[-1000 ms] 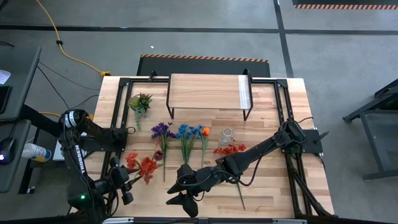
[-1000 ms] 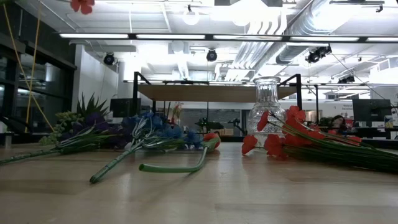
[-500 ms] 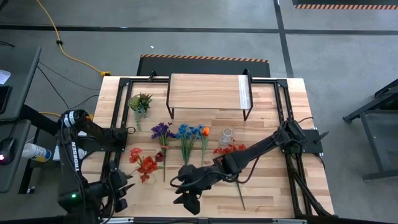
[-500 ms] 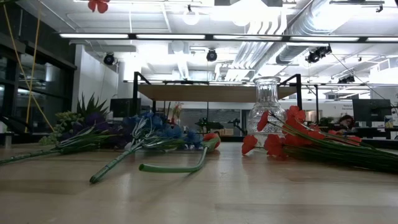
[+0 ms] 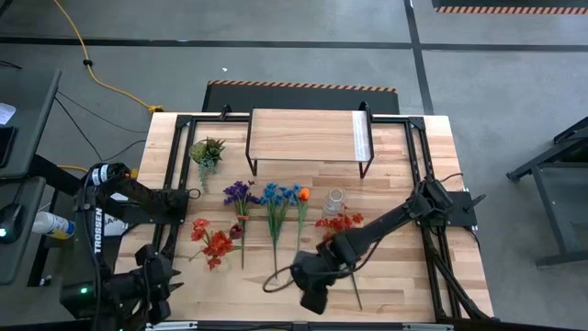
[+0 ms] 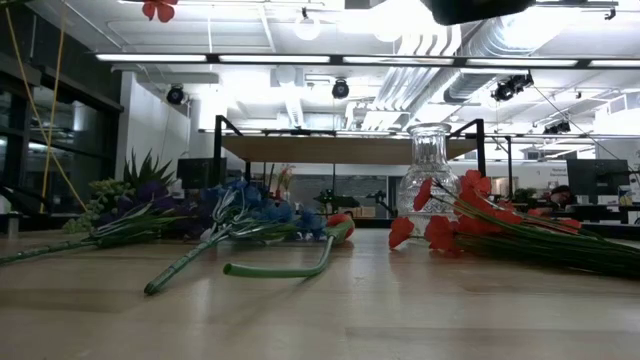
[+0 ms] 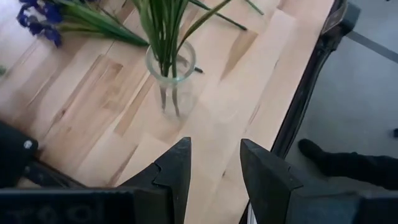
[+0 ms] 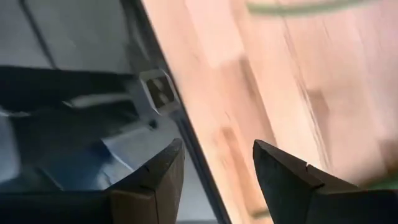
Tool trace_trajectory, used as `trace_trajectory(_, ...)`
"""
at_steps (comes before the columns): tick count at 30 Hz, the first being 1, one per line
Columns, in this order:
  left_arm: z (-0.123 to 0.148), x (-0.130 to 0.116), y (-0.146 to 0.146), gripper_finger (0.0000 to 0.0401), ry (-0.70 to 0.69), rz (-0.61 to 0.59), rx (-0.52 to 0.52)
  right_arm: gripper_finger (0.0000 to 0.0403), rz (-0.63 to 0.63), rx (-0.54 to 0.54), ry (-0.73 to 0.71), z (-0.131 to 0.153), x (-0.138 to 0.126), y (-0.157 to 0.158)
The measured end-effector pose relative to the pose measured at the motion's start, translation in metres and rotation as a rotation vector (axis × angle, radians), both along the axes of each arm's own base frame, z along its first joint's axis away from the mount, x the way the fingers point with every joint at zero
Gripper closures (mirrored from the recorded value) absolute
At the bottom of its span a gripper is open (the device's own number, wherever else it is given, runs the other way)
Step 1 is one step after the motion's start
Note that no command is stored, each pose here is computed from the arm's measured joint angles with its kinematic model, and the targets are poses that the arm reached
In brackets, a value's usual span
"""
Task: Pick and place flowers into a vace then onto a shelf
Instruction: Put the orange flowers into the bottom transparent vase
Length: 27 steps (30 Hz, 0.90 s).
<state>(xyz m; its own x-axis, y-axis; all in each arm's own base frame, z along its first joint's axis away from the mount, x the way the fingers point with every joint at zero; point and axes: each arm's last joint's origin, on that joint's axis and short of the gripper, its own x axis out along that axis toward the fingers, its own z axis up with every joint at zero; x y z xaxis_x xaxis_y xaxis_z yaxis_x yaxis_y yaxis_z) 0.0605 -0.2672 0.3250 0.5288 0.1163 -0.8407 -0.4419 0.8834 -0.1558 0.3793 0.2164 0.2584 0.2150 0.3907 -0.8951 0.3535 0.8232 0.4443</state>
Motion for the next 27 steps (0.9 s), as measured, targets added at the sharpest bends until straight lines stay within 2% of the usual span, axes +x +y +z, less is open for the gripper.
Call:
trace_trajectory(5, -0.001, -0.001, 0.001, 0.0229, 0.046, 0.011, -0.004, 0.0221, 0.0, -0.108, 0.109, -0.004, -0.022, 0.011)
trace_trajectory(10, -0.001, -0.001, 0.001, 0.0229, 0.046, 0.011, -0.004, 0.0222, -0.12, -0.26, 0.196, 0.002, -0.052, 0.022)
trace_trajectory(13, -0.001, -0.001, 0.001, 0.0229, 0.045, 0.011, -0.004, 0.0222, -0.229, -0.341, 0.189, 0.011, -0.071, 0.03)
trace_trajectory(19, -0.001, -0.001, 0.001, 0.0229, 0.041, 0.011, -0.003, 0.0222, -0.475, -0.423, 0.097, 0.027, -0.108, 0.05)
trace_trajectory(22, -0.001, -0.001, 0.001, 0.0229, 0.039, 0.011, -0.003, 0.0222, -0.516, -0.444, 0.105, 0.027, -0.122, 0.058)
trace_trajectory(27, -0.001, -0.001, 0.001, 0.0229, 0.037, 0.01, -0.002, 0.0222, -0.513, -0.518, 0.117, 0.027, -0.135, 0.06)
